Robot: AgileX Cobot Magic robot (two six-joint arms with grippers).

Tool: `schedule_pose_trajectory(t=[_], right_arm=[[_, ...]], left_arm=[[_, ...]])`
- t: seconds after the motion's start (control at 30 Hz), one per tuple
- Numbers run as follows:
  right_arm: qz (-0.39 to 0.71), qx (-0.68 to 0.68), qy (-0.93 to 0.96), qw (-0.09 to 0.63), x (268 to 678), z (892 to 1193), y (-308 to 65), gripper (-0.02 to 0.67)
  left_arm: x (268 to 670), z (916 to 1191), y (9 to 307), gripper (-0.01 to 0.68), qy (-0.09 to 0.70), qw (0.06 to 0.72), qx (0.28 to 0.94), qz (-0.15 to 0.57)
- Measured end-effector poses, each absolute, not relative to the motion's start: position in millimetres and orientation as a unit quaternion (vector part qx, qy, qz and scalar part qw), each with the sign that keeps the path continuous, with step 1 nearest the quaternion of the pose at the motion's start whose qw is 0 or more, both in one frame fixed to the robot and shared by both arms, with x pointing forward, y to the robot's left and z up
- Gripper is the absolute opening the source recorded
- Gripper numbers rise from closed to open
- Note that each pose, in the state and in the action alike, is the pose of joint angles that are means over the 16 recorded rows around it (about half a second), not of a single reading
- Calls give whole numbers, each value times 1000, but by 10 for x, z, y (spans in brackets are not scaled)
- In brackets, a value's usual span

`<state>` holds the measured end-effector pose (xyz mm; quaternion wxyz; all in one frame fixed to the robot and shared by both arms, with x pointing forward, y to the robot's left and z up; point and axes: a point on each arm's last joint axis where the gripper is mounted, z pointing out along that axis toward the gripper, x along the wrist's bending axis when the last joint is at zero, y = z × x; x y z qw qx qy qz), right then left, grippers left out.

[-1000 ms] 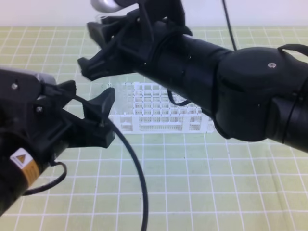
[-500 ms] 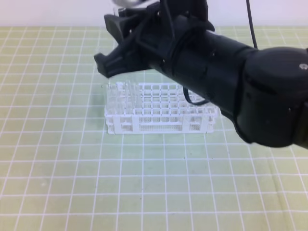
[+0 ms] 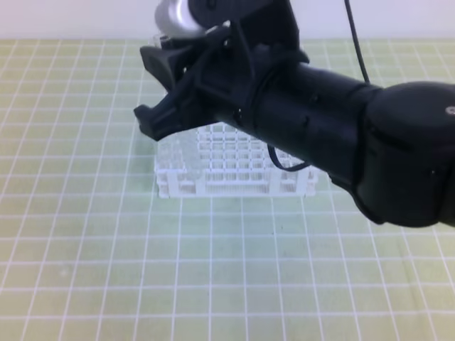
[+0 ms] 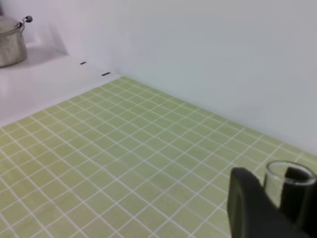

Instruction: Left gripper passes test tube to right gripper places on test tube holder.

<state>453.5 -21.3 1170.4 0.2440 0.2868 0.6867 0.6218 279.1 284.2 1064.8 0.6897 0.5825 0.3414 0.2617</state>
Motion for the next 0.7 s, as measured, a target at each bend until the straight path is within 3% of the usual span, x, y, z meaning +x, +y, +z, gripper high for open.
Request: schedule_pose_trajectory(t=[0.33, 0.7], right_arm=[[627, 271, 693, 232, 4510, 11703, -189, 99], [628, 268, 694, 230, 4504, 11704, -184, 99]], left_arm=[[2797, 10128, 2471, -1, 261, 698, 640, 185], [2848, 9810, 2452, -1, 275, 640, 690, 197]])
